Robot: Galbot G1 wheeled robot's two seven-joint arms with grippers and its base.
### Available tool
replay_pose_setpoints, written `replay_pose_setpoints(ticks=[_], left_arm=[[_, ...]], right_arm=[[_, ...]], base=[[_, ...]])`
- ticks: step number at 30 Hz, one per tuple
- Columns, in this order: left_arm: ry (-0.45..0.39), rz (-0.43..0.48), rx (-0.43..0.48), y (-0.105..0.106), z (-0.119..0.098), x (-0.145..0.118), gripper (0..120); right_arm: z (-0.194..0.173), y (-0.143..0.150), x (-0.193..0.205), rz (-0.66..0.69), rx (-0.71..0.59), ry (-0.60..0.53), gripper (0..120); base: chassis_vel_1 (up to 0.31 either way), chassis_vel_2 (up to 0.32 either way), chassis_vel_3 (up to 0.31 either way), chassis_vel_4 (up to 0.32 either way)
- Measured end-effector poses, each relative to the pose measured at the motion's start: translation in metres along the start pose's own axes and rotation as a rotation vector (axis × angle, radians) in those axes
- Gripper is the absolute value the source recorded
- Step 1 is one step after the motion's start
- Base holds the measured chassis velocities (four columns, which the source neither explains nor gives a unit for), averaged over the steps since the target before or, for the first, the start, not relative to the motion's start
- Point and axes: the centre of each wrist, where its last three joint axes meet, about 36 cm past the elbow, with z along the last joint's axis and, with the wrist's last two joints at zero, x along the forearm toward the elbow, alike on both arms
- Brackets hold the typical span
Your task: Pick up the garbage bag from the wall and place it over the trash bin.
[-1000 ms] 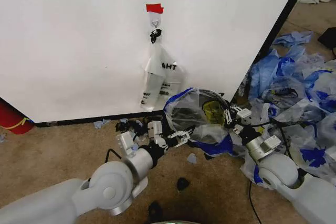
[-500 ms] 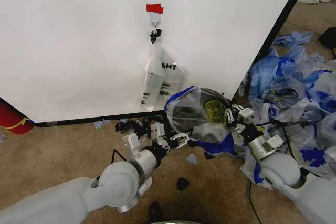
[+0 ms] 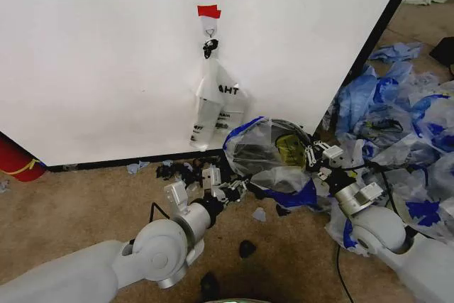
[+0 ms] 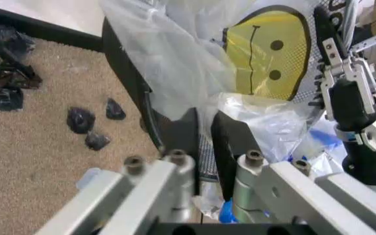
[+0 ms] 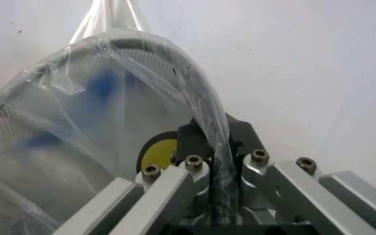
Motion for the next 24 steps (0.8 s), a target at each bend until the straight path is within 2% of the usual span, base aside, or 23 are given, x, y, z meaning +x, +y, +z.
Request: replay_pose_setpoints(ticks=[2, 7, 15, 24], left_arm=[[0.0, 0.0, 0.0, 0.0, 0.001, 0.001, 0], [0.0, -0.003, 0.0, 0.001, 0.003, 0.002, 0], [-0.013, -0.041, -0.004, 0.013, 0.017, 0.011, 0], [-0.016, -0.047, -0.001, 0.018, 0.027, 0.018, 0]], right_arm=[[-0.001, 0.0, 0.0, 0.0, 0.0, -0.001, 0], [-0.004, 0.001, -0.001, 0.0, -0.009, -0.009, 0], [-0.016, 0.007, -0.004, 0.05, -0.125, -0.013, 0], [-0.027, 0.0, -0.004, 0.057, -0.121, -0.019, 0]], base=[[0.0, 0.0, 0.0, 0.0], [0.0, 0.0, 0.0, 0.0], [0.0, 0.0, 0.0, 0.0], [0.0, 0.0, 0.0, 0.0]])
